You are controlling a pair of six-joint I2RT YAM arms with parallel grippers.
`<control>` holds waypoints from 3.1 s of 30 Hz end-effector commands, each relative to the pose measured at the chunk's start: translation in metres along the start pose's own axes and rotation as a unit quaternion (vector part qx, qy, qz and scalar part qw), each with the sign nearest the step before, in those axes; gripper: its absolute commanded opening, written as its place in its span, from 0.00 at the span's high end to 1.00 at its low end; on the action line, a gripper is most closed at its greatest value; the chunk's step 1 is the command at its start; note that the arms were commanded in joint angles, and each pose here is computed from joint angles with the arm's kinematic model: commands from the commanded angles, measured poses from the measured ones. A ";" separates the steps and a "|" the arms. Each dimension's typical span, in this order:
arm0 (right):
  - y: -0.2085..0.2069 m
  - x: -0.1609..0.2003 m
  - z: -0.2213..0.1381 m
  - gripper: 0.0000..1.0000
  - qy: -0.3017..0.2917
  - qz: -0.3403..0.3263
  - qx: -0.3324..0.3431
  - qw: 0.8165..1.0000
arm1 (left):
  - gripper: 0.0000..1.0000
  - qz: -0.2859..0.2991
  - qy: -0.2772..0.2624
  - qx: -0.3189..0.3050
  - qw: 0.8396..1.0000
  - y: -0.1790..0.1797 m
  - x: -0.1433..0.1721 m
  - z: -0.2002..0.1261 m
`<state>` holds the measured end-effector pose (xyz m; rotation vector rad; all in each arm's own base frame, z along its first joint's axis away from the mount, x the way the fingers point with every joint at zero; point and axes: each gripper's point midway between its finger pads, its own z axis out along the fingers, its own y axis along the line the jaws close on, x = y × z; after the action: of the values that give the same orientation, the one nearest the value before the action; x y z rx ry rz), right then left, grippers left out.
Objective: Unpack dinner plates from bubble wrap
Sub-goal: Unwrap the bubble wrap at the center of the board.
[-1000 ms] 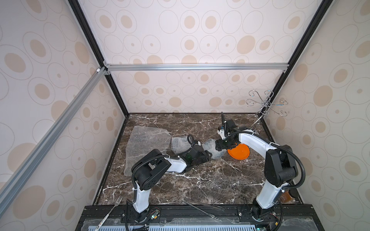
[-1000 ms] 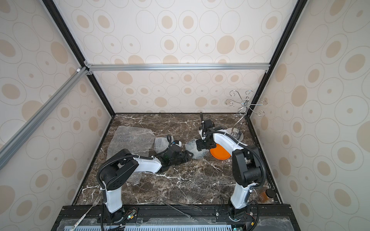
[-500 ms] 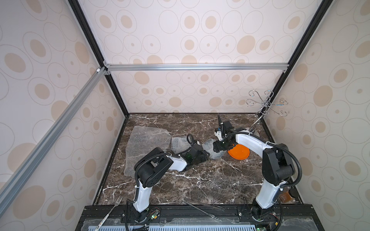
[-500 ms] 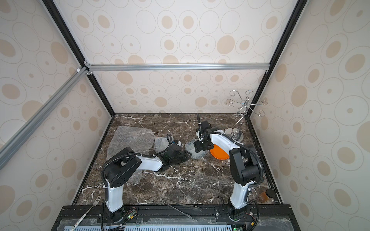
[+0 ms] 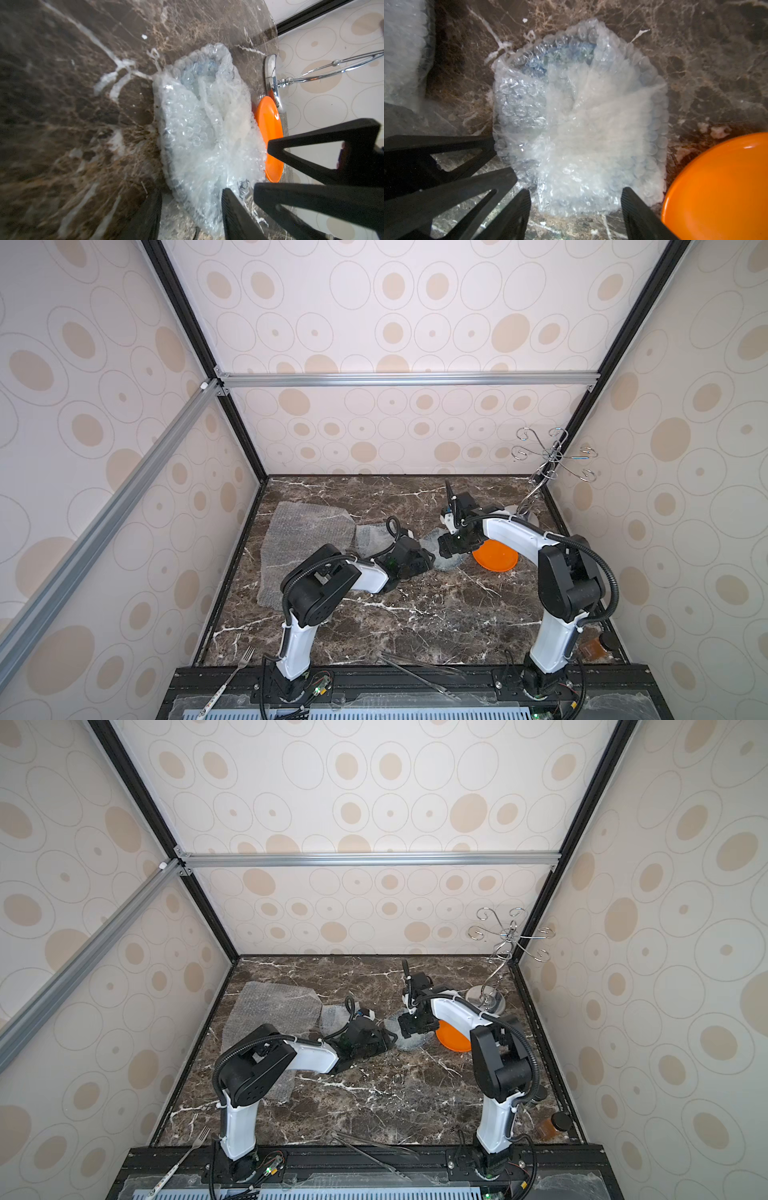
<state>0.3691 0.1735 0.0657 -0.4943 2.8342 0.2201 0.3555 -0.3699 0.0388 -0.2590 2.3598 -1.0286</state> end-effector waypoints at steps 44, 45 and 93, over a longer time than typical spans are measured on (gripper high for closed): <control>0.022 0.019 0.022 0.59 0.022 -0.053 0.006 0.998 | 0.97 -0.036 0.038 -0.088 0.995 0.032 0.005 -0.007; 0.023 0.018 0.021 0.62 0.020 -0.053 0.004 0.998 | 0.97 -0.037 0.039 -0.090 0.994 0.034 0.005 -0.008; 0.015 -0.014 -0.063 1.00 -0.090 0.086 -0.158 0.979 | 1.00 -0.040 0.062 -0.117 0.990 0.053 0.014 -0.018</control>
<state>0.3617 0.1816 0.1133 -0.2851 2.7288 0.6822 0.3476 -0.3478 0.0262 -0.3686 2.5175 -0.9463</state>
